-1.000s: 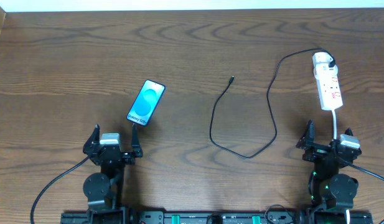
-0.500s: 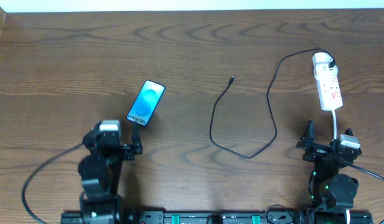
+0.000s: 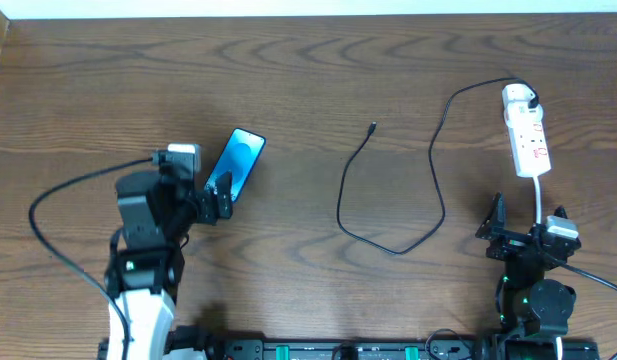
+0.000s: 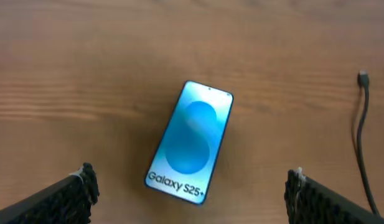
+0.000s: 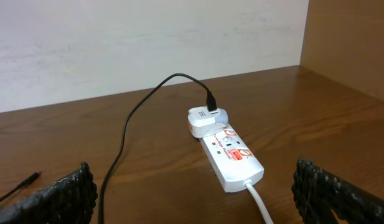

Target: Plug charger to phone and switch on socket

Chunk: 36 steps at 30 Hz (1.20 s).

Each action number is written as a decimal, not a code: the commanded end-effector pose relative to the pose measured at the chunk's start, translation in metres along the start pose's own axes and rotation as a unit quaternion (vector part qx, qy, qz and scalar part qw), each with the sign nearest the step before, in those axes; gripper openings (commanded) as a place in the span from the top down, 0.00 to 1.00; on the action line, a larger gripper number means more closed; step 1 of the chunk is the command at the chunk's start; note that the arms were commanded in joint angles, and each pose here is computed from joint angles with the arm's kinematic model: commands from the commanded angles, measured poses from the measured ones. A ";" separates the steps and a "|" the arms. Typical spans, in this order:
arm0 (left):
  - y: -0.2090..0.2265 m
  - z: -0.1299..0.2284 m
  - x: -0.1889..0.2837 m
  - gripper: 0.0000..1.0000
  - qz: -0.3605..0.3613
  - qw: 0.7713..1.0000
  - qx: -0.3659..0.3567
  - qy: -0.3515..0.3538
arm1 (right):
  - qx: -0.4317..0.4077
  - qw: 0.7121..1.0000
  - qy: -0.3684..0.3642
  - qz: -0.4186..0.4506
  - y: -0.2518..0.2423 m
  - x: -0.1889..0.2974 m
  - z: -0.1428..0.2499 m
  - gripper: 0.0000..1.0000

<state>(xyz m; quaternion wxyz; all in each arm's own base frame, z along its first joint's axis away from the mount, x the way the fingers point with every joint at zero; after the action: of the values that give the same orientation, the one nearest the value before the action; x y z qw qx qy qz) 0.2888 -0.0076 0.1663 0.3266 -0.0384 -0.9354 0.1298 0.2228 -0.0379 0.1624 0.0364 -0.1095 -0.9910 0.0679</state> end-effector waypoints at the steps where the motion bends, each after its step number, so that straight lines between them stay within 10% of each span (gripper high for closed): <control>1: -0.006 -0.019 -0.002 0.03 0.008 1.000 0.004 0.015 | 0.008 1.000 -0.001 -0.003 0.001 0.000 0.000 0.01; 36: -0.038 -0.086 -0.004 0.03 0.048 0.950 0.026 0.306 | 0.008 1.000 -0.001 -0.003 0.001 0.000 0.000 0.01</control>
<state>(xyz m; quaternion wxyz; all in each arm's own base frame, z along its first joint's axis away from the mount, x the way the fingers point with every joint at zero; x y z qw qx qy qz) 0.3357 -0.0271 0.2309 0.6111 -0.1016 -0.7657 0.1731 0.2228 -0.0380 0.1624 0.0364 -0.1097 -0.9910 0.0679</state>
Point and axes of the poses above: each gripper's point midway between its finger pads, its own x axis back along the fingers, its own y axis along the line the jaws close on, z = x × y, the point moved 2 cm from there along x, back along the fingers, and after that the axes turned 13 degrees about x, right-handed, at the moved point
